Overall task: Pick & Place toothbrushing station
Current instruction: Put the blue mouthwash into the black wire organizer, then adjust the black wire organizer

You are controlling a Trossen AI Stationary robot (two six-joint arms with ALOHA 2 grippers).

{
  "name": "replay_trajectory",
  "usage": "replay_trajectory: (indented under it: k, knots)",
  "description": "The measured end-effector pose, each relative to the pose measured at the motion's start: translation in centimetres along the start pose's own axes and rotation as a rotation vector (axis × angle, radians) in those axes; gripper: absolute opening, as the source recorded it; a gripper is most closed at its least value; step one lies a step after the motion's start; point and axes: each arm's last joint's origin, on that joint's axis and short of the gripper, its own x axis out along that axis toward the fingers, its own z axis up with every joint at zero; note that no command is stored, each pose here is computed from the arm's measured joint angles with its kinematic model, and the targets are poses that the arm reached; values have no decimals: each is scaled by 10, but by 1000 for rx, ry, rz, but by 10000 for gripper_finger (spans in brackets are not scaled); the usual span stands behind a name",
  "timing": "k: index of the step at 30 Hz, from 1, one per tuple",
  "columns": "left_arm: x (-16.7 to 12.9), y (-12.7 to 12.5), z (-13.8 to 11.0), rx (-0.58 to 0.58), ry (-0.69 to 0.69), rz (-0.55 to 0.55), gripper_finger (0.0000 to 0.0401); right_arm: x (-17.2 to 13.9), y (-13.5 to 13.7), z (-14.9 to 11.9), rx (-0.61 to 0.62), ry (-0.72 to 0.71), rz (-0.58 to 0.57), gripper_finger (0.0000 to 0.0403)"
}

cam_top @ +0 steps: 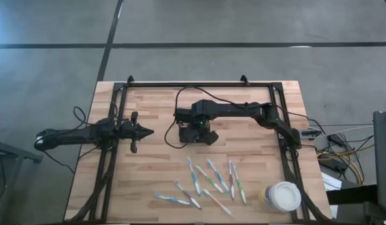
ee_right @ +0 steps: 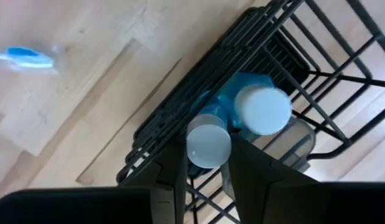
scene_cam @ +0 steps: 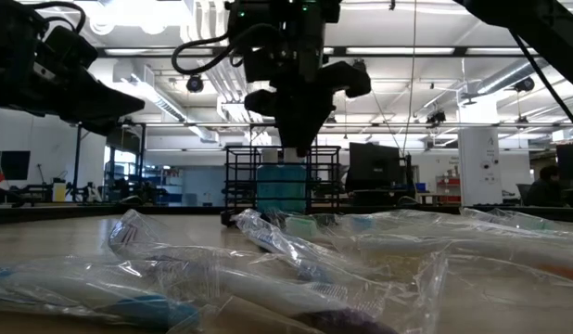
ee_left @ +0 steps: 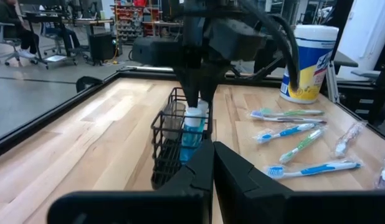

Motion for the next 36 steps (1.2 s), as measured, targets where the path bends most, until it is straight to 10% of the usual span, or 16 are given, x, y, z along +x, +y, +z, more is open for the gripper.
replay_trajectory:
  k: [22,36]
  knots:
    - [1,0,-1,8,9,0,9,-15,3,-4,46,-11,-15,156]
    - [1,0,-1,7,10,4,9,-161,37,-34,266,-426,-233,136]
